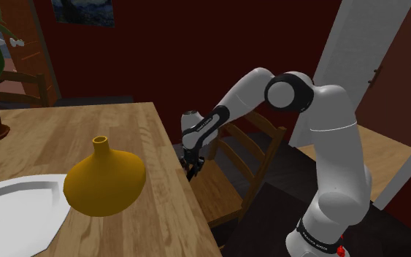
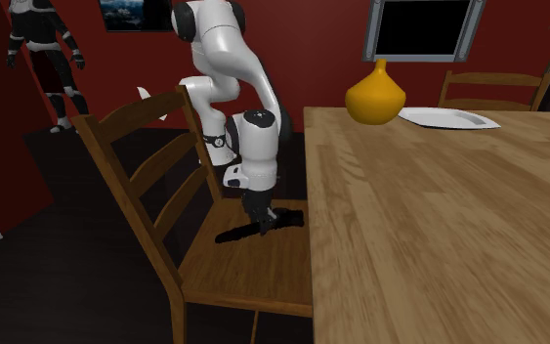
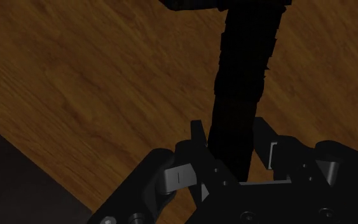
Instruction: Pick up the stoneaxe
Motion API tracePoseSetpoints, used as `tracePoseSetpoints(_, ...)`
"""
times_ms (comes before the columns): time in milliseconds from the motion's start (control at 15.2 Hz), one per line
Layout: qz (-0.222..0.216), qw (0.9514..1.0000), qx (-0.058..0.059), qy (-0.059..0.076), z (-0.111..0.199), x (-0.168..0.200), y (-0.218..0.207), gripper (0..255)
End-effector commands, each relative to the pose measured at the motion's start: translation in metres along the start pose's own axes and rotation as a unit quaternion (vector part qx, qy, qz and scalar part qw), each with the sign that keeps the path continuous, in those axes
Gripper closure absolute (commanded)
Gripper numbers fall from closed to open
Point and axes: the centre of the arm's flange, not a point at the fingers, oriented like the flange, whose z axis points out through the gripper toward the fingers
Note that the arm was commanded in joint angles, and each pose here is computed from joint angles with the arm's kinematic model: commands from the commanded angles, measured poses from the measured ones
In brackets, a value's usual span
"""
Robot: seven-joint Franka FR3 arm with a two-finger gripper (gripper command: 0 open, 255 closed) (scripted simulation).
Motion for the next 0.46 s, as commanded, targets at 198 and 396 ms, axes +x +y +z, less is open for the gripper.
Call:
tracePoseSetpoints(198, 0.000, 1.0000, 0.000, 0.000, -0.026, -0.002, 0.004, 255)
tracePoseSetpoints(396, 0.000, 1.0000, 0.000, 0.000, -0.032, -0.002, 0.005, 255)
